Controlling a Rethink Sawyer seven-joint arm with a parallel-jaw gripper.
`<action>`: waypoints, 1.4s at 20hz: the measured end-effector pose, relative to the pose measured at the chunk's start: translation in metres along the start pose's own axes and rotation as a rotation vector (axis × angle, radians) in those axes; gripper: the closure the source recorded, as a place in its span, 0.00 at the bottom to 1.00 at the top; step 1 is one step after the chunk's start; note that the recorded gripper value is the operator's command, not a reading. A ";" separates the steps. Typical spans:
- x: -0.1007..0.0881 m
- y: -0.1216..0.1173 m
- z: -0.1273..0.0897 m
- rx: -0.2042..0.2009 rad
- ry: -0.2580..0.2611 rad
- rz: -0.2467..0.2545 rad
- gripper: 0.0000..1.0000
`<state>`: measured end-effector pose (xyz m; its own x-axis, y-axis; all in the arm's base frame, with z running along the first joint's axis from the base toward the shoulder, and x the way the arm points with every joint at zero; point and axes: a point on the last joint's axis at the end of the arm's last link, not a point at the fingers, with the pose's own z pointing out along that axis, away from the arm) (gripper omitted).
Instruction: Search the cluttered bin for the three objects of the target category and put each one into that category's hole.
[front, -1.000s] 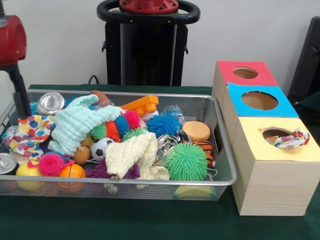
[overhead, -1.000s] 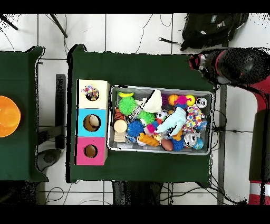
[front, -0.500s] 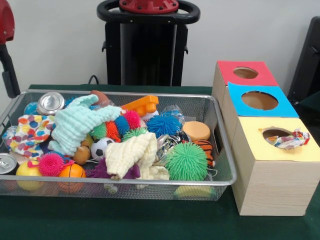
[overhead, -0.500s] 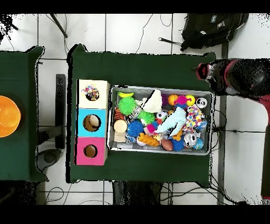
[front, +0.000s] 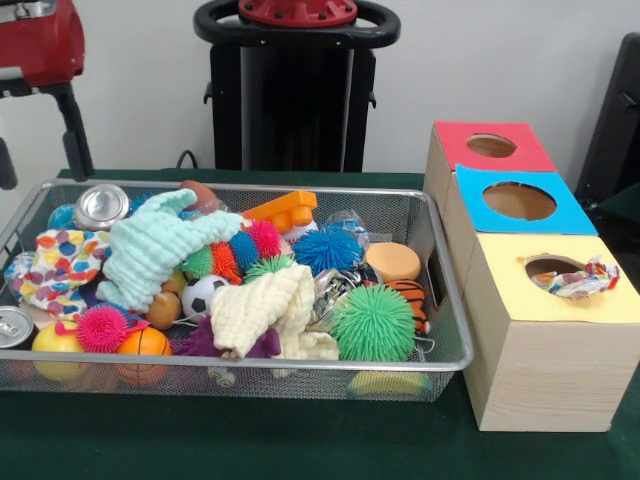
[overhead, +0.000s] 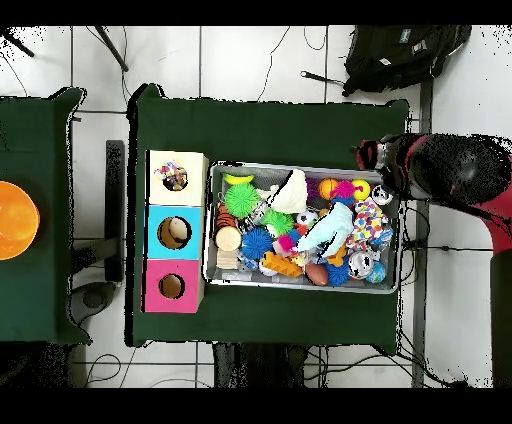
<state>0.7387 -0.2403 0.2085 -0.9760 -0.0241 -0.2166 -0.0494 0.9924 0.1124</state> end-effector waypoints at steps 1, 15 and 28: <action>0.001 0.002 0.000 0.000 0.001 -0.002 0.00; 0.019 0.012 0.016 -0.003 0.042 -0.030 0.00; 0.034 0.011 0.052 -0.018 0.086 -0.044 0.00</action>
<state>0.7159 -0.2238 0.1515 -0.9874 -0.0782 -0.1376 -0.0953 0.9880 0.1219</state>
